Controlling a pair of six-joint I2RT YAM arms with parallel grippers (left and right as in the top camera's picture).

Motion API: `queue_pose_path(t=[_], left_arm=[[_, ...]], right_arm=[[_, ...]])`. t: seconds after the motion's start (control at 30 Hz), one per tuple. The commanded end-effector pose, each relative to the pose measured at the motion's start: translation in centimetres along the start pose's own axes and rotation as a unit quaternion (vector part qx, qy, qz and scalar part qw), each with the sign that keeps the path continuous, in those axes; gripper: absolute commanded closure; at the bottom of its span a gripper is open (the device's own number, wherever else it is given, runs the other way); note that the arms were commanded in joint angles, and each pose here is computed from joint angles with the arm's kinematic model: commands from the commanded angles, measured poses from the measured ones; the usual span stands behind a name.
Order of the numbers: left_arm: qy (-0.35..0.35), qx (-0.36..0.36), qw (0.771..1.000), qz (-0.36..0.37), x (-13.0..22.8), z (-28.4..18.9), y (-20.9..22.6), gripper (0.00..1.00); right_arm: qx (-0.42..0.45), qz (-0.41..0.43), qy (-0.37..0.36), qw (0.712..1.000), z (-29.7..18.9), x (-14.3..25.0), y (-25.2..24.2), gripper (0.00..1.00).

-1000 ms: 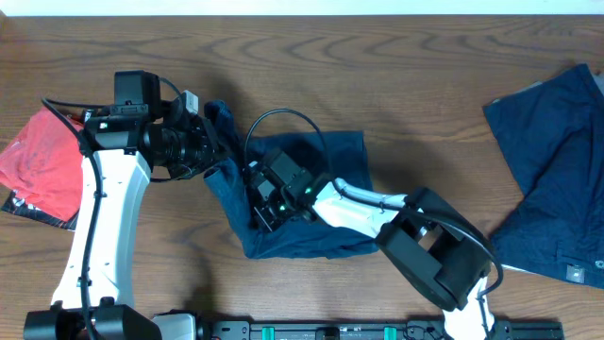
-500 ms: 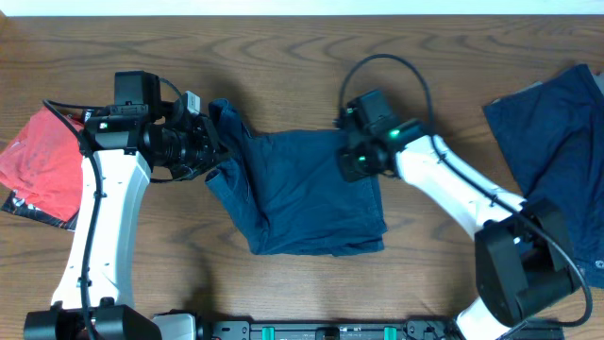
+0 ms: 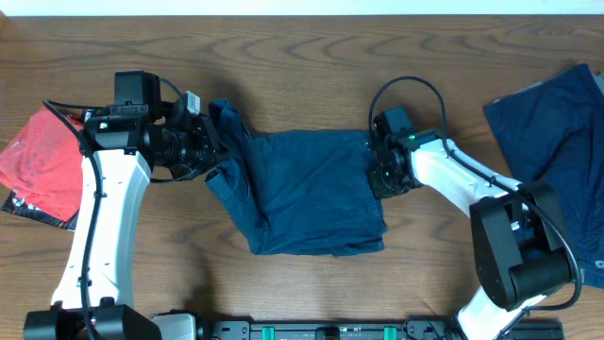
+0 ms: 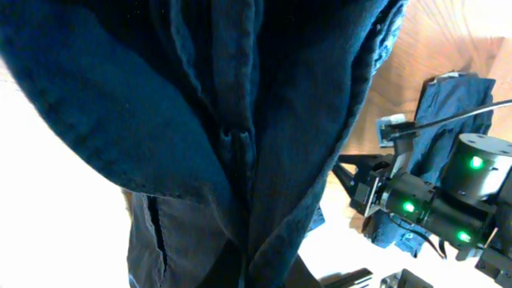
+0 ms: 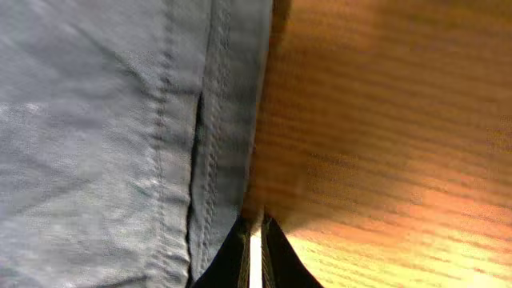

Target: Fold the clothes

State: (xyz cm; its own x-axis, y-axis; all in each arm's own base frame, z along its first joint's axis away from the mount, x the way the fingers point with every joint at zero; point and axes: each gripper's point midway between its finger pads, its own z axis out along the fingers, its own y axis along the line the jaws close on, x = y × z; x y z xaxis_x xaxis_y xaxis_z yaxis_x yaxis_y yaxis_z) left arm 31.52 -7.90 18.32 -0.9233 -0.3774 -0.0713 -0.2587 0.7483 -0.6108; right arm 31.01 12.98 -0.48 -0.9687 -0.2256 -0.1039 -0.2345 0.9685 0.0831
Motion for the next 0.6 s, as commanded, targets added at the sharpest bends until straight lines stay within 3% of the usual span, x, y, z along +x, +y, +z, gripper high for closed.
queue_pose_path(t=[0.0,0.17,0.37,0.5,0.57], left_arm=[[-0.010,0.032,0.999,0.017,-0.2,-1.2,-1.9,0.94],[-0.002,0.047,0.999,0.019,0.1,-1.1,-2.6,0.94],[0.034,0.139,0.989,0.047,1.7,-0.8,-7.2,0.94],[0.047,0.146,0.985,0.075,3.0,0.5,-9.6,0.94],[0.045,0.116,0.989,0.077,3.7,1.7,-9.9,0.94]], right_arm=[[0.006,-0.013,0.014,1.000,1.2,1.3,0.1,0.94],[0.005,-0.017,0.015,1.000,1.5,1.7,0.8,0.94],[0.002,-0.017,0.017,1.000,1.5,1.8,1.1,0.94],[0.002,-0.019,0.017,1.000,1.5,1.9,1.3,0.94],[0.003,-0.019,0.018,1.000,1.5,1.9,1.3,0.95]])
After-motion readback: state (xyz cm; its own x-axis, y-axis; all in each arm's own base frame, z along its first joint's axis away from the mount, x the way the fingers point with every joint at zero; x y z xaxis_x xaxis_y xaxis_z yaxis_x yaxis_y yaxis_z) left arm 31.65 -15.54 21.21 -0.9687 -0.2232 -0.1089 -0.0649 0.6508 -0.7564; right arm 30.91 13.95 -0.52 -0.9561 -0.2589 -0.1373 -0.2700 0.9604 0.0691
